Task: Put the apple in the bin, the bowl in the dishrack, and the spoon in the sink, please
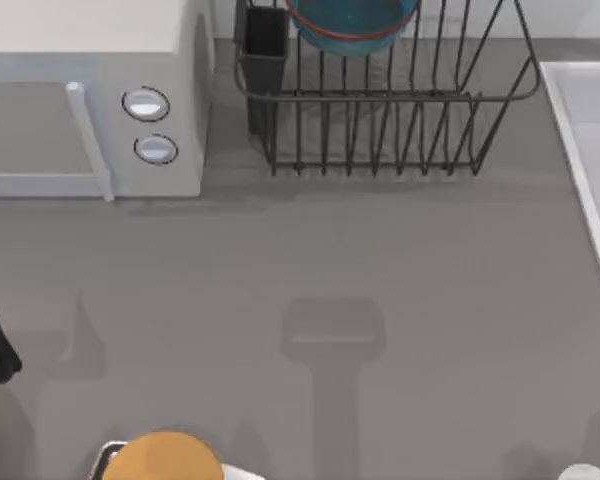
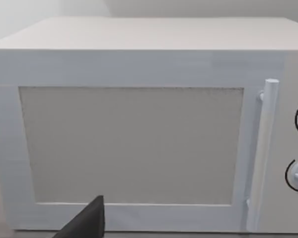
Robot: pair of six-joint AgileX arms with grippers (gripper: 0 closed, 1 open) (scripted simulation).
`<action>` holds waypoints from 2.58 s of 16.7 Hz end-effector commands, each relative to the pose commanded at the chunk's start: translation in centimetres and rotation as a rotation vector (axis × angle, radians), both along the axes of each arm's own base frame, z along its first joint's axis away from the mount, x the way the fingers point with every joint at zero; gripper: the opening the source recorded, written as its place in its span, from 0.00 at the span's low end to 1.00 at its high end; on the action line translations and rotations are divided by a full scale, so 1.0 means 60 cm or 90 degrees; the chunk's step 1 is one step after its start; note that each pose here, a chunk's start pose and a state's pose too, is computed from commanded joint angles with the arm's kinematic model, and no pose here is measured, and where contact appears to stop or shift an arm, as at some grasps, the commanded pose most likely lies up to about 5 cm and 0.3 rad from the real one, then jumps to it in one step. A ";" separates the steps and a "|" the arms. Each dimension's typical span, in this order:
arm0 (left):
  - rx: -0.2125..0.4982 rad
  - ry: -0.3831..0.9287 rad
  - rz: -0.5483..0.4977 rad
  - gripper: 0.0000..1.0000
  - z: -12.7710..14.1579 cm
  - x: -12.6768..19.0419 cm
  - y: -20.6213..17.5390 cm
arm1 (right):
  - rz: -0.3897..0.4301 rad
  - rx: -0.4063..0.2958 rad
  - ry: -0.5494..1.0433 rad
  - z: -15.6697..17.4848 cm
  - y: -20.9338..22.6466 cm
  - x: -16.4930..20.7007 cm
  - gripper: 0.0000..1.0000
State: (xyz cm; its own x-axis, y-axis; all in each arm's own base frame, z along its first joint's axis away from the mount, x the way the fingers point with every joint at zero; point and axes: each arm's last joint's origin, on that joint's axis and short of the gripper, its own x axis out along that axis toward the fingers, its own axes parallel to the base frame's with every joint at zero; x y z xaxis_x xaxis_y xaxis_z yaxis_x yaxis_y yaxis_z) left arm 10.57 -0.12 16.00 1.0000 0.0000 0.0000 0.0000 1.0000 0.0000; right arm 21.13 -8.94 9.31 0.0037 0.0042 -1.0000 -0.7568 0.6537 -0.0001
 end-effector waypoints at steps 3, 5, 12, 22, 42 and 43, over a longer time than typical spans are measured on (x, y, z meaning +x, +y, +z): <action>0.000 0.000 0.000 1.00 0.000 0.000 0.000 | 0.000 0.000 0.000 0.000 0.000 0.000 0.00; 0.000 0.000 0.000 1.00 0.000 0.000 0.000 | -0.024 0.000 0.000 0.036 0.002 -0.001 0.00; 0.000 0.000 0.000 1.00 0.000 0.000 0.000 | -0.022 0.005 0.012 0.114 -0.003 0.008 0.00; 0.000 0.000 0.000 1.00 0.000 0.000 0.000 | -0.025 0.001 0.003 0.200 0.002 0.000 0.00; 0.000 0.000 0.000 1.00 0.000 0.000 0.000 | -0.008 -0.001 0.020 0.223 -0.002 0.429 0.00; 0.000 0.000 0.000 1.00 0.000 0.000 0.000 | -0.011 -0.002 0.015 0.215 0.006 0.443 0.00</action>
